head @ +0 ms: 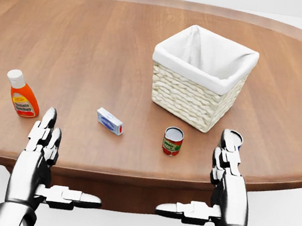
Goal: Pick up the alphabet soup and the cream cheese box, and put them in the basket.
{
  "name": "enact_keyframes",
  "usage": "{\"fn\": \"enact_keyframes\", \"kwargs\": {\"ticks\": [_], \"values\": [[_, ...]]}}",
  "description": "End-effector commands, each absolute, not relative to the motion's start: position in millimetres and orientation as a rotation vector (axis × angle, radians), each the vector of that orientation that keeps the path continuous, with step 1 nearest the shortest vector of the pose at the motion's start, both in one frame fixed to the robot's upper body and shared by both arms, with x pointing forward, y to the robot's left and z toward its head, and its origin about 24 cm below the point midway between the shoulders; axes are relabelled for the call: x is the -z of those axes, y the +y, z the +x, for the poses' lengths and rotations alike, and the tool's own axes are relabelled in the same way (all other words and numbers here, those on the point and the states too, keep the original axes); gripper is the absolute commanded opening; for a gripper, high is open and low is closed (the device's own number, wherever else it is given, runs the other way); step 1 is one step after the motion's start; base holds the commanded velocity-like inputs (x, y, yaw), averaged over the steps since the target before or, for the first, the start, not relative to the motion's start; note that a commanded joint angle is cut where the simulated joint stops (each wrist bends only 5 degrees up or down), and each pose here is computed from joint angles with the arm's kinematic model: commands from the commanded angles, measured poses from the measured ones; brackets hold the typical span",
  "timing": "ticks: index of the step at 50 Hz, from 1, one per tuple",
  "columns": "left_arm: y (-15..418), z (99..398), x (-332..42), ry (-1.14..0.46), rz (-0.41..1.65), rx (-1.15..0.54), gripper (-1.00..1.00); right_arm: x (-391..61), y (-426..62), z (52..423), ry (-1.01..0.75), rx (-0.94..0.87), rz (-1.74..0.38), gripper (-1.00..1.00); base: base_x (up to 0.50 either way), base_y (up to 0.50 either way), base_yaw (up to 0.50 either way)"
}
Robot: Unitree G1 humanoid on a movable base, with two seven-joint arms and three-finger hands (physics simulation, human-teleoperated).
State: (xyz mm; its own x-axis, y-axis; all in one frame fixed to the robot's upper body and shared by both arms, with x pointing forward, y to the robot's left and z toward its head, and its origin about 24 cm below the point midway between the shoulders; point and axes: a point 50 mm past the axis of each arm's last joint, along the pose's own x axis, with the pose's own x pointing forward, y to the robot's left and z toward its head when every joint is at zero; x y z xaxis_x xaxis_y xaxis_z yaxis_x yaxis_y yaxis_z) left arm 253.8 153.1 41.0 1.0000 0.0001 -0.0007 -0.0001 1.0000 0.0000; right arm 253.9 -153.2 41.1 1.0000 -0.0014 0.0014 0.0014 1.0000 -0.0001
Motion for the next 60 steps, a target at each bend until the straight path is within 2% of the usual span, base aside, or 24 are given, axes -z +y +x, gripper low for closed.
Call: {"fn": "enact_keyframes", "kwargs": {"ticks": [1,42,60], "values": [[160.0,254.1,-40.1,0.003,0.001,-0.001,1.00,-40.7,-160.8,254.4,-0.006,0.005,0.001,1.00,0.00,0.00,0.00],[159.9,253.7,-40.4,0.000,-0.002,0.005,1.00,-39.8,-156.9,252.9,0.001,-0.021,0.000,1.00,0.00,0.00,0.00],[159.6,254.6,-39.9,0.004,0.000,0.004,1.00,-38.5,-157.0,254.4,0.002,-0.021,-0.005,1.00,0.00,-0.25,0.00]]}}
